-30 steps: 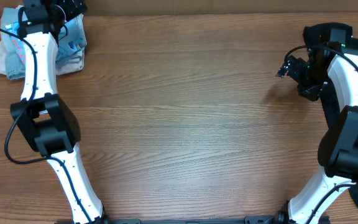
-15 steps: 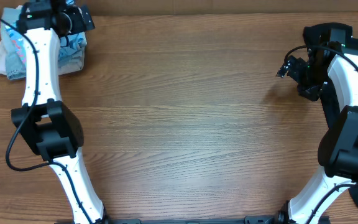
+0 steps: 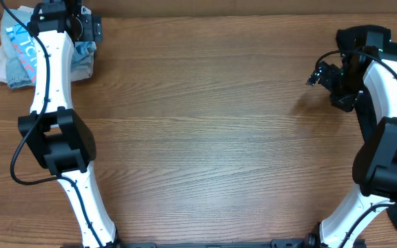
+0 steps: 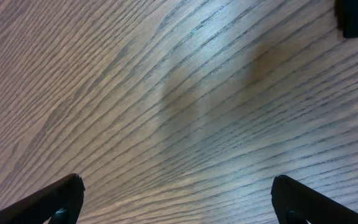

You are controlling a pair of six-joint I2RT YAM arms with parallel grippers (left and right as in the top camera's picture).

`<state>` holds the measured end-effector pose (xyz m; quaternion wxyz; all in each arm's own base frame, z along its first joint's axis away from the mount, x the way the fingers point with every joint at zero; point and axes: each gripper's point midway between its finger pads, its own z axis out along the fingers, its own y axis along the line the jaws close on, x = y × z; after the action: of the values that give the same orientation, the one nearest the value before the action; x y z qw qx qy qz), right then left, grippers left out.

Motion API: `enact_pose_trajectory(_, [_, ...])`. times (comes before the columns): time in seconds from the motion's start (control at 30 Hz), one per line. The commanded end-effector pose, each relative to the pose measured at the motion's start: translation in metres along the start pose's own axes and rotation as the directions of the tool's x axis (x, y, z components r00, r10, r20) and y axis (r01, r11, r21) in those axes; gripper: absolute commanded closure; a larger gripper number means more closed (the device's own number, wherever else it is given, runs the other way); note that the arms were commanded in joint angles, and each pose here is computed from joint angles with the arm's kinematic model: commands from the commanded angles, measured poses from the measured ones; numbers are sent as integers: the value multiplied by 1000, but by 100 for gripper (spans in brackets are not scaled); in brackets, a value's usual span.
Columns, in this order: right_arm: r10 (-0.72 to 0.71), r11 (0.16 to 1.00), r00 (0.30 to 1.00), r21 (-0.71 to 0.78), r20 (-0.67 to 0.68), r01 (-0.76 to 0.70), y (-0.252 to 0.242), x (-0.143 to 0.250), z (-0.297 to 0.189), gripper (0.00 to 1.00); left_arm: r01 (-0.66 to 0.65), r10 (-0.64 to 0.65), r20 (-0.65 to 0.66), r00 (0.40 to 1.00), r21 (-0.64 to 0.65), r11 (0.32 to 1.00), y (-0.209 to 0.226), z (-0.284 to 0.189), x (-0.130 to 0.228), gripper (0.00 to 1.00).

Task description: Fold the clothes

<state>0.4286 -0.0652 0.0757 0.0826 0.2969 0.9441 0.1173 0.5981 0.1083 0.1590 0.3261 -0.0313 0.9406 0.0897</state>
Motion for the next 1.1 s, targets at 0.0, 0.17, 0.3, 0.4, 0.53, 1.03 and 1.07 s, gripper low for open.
enact_pose_trajectory(0.0, [-7,1000,999,-21,48,8,9,-8,-16,0,-67,66,-80,995,-10,998,1,29,25,0])
enact_pose_trajectory(0.17, [-7,1000,999,-21,48,8,9,-8,-16,0,-74,62,-122,991,-96,993,14,43,37,0])
enact_pose_trajectory(0.3, [-7,1000,999,-21,48,8,9,-8,-16,0,-71,58,-97,994,-128,989,19,42,30,0])
enact_pose_trajectory(0.4, [-7,1000,999,-21,48,8,9,-8,-16,0,-70,58,-95,994,-128,989,19,42,30,0])
enact_pose_trajectory(0.53, [-7,1000,999,-21,48,8,9,-8,-16,0,-64,53,-88,995,-130,989,20,41,28,1])
enact_pose_trajectory(1.03, [-7,1000,999,-21,48,8,9,-8,-16,0,24,-29,-39,999,-135,991,17,34,15,6])
enact_pose_trajectory(1.07, [-7,1000,999,-21,48,8,9,-8,-16,0,38,-43,-32,999,-136,990,18,32,13,7])
